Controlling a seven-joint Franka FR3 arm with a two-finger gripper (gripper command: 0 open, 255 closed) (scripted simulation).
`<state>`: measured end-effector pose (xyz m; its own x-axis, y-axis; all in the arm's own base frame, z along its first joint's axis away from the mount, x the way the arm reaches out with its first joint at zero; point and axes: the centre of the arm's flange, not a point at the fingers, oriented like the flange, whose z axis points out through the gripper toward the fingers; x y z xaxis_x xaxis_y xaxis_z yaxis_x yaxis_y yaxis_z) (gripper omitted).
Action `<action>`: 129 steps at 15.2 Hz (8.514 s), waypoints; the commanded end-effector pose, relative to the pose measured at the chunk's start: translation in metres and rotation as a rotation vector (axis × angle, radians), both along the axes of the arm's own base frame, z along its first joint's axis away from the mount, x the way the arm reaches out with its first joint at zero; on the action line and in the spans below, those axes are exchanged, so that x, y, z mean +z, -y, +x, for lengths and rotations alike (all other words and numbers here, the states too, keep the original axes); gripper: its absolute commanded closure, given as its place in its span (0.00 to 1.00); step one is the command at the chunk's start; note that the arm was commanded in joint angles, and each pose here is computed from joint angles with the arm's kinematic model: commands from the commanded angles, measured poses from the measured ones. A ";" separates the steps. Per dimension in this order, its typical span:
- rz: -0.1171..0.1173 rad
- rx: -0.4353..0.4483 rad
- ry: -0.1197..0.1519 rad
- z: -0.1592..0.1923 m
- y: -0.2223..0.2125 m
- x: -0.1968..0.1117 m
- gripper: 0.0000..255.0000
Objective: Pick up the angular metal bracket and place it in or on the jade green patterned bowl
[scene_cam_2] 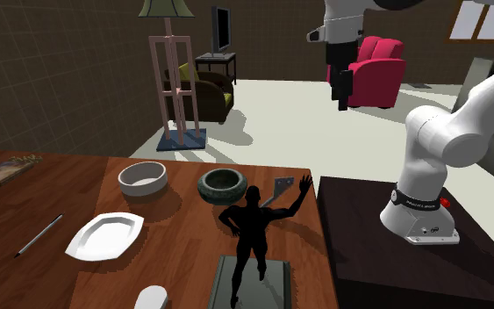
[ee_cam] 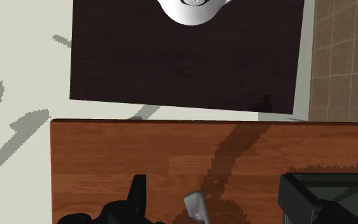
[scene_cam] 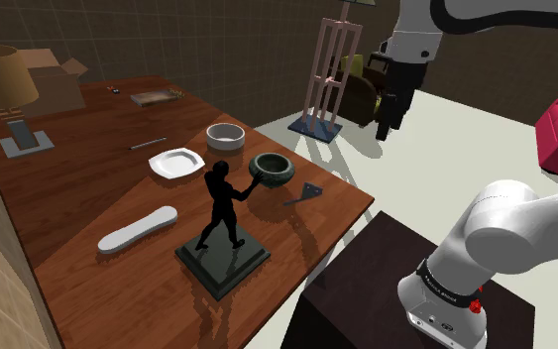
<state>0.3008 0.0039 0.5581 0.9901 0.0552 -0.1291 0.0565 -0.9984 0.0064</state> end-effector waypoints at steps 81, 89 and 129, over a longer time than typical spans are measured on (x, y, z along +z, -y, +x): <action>0.035 -0.083 0.113 0.094 -0.031 -0.365 1.00; 0.035 -0.083 0.114 0.094 -0.032 -0.334 1.00; 0.015 -0.089 0.138 0.108 -0.019 -0.311 1.00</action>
<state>0.4084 0.0232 0.2414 0.9994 -0.0326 0.0089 -0.0326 -0.9994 -0.0066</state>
